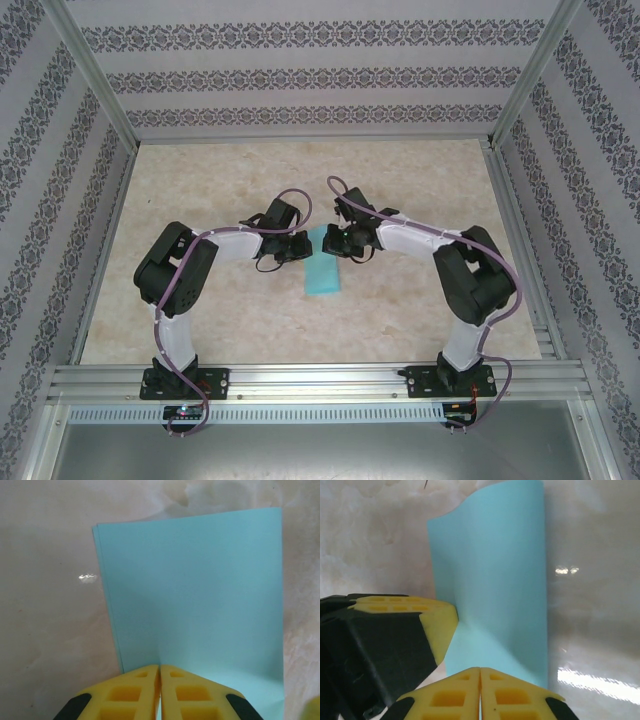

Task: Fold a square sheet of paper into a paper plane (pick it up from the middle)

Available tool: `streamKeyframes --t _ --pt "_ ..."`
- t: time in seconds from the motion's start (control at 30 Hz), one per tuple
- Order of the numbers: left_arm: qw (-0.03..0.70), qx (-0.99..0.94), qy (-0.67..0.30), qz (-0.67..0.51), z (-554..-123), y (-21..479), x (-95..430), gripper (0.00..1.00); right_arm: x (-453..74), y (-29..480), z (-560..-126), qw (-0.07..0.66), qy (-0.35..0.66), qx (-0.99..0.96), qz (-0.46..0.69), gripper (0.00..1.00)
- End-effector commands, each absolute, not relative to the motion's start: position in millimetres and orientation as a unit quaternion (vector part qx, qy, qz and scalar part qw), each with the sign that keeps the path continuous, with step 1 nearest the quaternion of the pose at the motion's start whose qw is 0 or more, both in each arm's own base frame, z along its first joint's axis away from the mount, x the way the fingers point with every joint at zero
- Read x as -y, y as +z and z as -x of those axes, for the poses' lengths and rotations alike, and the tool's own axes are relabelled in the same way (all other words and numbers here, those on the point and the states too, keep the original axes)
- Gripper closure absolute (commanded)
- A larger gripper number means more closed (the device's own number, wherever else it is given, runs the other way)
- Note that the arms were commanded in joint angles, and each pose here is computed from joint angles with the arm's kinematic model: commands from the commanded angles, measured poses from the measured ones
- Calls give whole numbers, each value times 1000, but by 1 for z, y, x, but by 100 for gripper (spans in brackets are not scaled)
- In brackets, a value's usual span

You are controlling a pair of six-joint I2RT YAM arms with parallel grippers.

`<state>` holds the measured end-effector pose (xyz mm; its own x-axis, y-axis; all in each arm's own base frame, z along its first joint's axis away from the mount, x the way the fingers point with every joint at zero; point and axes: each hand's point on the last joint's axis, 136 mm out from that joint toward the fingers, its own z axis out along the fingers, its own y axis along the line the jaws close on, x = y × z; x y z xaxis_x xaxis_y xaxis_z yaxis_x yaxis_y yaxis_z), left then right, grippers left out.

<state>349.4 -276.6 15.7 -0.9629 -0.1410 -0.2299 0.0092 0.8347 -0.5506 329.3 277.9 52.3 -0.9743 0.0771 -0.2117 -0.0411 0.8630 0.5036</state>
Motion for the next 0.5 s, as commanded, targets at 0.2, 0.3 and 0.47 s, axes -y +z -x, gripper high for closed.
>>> streamKeyframes --t 0.2,0.3,0.47 --pt "52 -977 -199 52 -310 -40 249 89 -299 40 -336 99 275 -956 10 95" --pt "52 -978 -195 54 -310 -41 247 89 -295 30 -334 89 256 -962 10 95" --pt "47 -980 -183 62 -309 -44 243 89 -286 15 -331 76 228 -971 16 95"
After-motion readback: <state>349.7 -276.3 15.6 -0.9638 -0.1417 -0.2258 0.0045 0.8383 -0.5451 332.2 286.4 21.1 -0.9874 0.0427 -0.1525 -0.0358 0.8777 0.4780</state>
